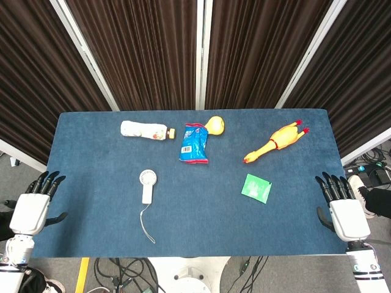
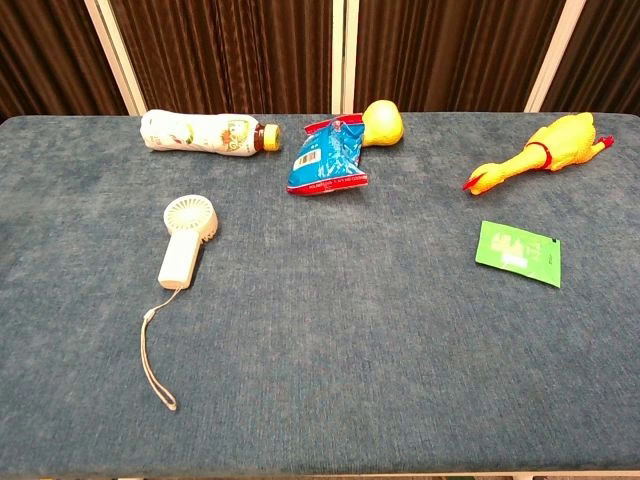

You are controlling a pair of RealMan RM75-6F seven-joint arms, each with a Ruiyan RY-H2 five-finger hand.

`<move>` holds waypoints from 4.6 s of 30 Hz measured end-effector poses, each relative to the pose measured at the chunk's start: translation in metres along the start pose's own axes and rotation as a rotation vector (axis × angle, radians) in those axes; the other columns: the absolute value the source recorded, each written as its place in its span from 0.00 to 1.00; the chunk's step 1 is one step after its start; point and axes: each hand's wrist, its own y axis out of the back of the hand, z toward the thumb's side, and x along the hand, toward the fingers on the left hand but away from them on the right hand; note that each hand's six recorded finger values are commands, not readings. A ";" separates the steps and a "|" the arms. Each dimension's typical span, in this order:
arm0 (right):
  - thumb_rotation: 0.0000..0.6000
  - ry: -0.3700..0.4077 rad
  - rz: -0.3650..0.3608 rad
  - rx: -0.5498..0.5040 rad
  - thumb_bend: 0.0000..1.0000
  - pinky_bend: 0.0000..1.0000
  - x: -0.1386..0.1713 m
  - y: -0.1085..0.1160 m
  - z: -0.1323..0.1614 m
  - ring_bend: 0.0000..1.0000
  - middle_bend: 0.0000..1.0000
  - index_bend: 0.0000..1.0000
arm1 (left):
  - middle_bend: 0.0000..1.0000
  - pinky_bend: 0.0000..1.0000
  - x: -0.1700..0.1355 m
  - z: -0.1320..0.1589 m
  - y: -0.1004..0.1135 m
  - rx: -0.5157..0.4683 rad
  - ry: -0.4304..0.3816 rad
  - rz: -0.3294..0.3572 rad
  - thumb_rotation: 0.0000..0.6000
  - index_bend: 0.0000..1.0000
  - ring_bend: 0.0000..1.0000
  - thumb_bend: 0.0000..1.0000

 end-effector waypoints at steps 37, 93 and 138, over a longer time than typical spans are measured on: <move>1.00 -0.006 -0.014 -0.031 0.37 0.00 -0.001 0.019 0.008 0.00 0.00 0.00 | 0.83 0.88 0.010 0.089 -0.054 0.025 -0.285 -0.176 1.00 0.15 0.86 0.35; 1.00 -0.087 0.051 -0.017 0.37 0.00 -0.012 0.005 -0.020 0.00 0.00 0.00 | 0.85 0.86 0.074 0.174 -0.112 0.095 -0.343 -0.335 1.00 0.15 0.86 0.38; 1.00 -0.077 0.050 -0.018 0.37 0.00 -0.011 0.004 -0.016 0.00 0.00 0.00 | 0.84 0.86 0.077 0.177 -0.102 0.043 -0.331 -0.328 1.00 0.15 0.86 0.38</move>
